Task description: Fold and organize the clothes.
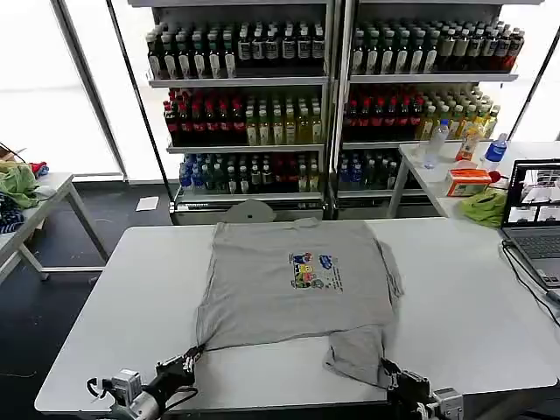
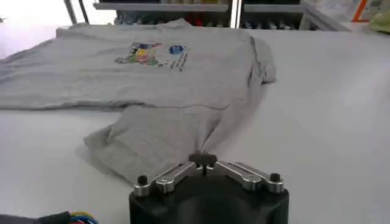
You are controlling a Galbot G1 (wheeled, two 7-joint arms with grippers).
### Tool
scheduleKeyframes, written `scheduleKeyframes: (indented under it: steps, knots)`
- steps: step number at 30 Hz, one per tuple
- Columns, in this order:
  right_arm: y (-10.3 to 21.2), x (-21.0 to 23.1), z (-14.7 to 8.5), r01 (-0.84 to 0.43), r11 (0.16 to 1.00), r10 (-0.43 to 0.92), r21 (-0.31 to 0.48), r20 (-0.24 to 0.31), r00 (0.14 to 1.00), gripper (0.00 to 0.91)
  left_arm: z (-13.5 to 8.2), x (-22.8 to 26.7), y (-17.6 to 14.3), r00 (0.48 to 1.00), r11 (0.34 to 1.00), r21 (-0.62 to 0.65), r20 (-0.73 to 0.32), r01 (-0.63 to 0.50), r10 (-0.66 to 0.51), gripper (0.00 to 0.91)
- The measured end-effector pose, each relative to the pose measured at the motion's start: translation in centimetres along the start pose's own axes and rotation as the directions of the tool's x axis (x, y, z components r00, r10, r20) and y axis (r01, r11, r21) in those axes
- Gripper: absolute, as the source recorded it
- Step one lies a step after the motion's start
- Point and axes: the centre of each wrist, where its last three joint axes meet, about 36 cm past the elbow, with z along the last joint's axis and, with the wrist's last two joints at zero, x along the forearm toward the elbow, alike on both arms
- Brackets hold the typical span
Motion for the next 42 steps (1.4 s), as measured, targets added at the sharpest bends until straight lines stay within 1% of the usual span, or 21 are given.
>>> scheduleKeyframes:
  steps: [6,13,22,31,42]
  knots:
    - [0.3,1.1,0.0,0.014,1.0,-0.014,-0.002,0.032,0.999,0.0,0.2,1.0,-0.5,1.0,1.0,0.016,0.018,0.011,-0.012,0.01]
    - [0.2,2.2,-0.1,0.026,1.0,-0.026,0.001,0.043,0.999,0.0,0.4,2.6,-0.5,0.999,0.999,0.025,0.03,0.031,-0.032,0.01]
    - [-0.4,2.9,-0.6,0.023,1.0,-0.023,0.007,0.065,0.998,0.0,-0.2,4.9,0.3,0.997,0.998,0.007,0.039,0.067,-0.068,0.01]
    - [-0.7,2.1,-1.3,0.006,1.0,-0.007,0.006,0.103,0.995,0.0,-1.6,6.6,1.4,0.993,0.995,-0.023,0.064,0.098,-0.096,0.01]
    - [-1.1,-1.0,-3.4,-0.017,1.0,0.015,0.012,0.173,0.985,0.0,-4.0,5.8,2.4,0.99,0.995,-0.048,0.111,0.088,-0.083,0.01]
